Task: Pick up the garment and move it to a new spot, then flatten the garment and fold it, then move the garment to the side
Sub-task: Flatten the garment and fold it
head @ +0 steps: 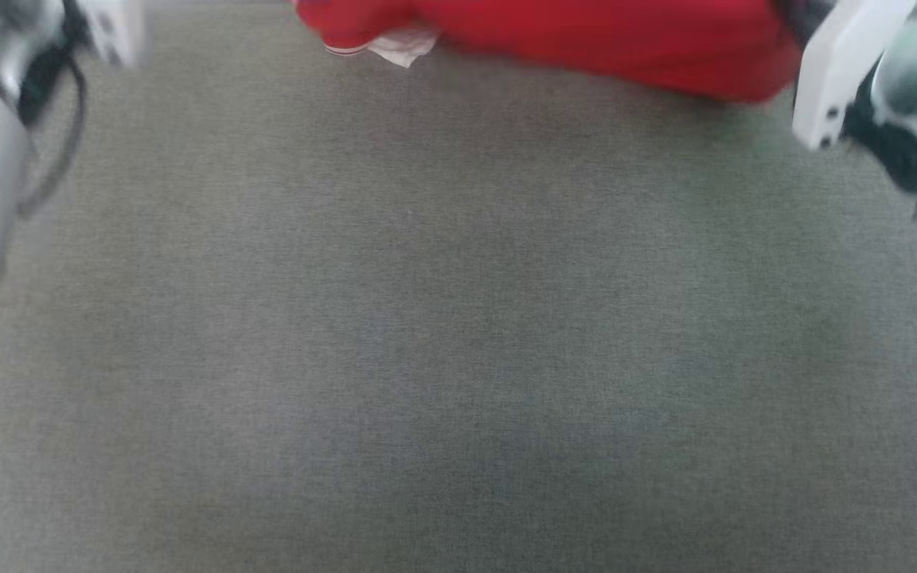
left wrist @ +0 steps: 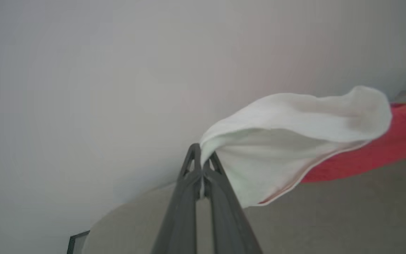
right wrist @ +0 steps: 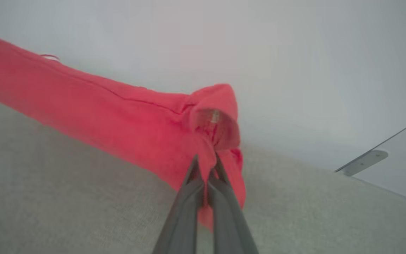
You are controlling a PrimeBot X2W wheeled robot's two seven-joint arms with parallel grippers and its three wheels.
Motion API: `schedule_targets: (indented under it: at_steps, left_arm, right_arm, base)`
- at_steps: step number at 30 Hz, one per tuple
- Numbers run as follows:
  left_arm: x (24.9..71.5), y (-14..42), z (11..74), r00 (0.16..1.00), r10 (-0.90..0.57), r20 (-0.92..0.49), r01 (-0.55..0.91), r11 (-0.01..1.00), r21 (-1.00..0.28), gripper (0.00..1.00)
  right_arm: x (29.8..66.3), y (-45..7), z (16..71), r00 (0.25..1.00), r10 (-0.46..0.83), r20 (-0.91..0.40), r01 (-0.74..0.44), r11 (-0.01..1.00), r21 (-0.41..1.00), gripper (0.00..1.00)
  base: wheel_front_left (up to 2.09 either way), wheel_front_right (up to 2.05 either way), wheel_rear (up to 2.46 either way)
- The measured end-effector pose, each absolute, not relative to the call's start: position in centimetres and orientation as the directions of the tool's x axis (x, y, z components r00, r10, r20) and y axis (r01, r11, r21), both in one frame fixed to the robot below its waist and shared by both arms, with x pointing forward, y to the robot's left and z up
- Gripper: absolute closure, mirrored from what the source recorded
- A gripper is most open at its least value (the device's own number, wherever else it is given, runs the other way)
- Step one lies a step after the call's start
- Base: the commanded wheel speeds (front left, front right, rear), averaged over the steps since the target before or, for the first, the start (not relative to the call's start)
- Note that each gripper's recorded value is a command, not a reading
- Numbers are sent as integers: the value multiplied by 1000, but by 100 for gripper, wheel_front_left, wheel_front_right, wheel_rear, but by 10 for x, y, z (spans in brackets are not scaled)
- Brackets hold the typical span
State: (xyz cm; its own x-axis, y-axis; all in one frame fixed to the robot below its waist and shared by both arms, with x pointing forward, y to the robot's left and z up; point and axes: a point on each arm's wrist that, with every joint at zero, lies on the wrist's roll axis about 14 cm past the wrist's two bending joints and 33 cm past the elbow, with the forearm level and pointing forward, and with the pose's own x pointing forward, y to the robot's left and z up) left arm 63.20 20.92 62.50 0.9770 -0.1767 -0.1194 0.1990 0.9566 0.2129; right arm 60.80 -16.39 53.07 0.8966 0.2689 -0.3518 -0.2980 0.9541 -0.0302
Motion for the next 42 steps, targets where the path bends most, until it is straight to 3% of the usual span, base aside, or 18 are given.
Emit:
schedule_targets:
  at_steps: [7,17,27,35,42]
  left_arm:
    - [568,226,518,865,-195,-462,271,957,103,100]
    - [439,227,422,630,-214,-747,253,965,-63,100]
    - [340,226,407,504,-186,-843,145,981,-129,100]
    - [282,216,395,388,-197,-900,98,980,-173,100]
    - [268,213,395,352,-202,-914,91,979,-181,100]
  right_arm:
    - [567,-154,485,801,347,-487,-382,924,31,100]
    - [500,-163,446,665,411,-624,-455,885,98,100]
    - [432,-175,420,523,435,-734,-473,863,174,100]
    - [370,-181,397,354,454,-818,-477,840,260,100]
    - [345,-183,392,314,475,-822,-449,837,312,100]
  base:
    - [0,0,0]
    - [0,0,0]
    - [0,0,0]
    - [0,0,0]
    - [0,0,0]
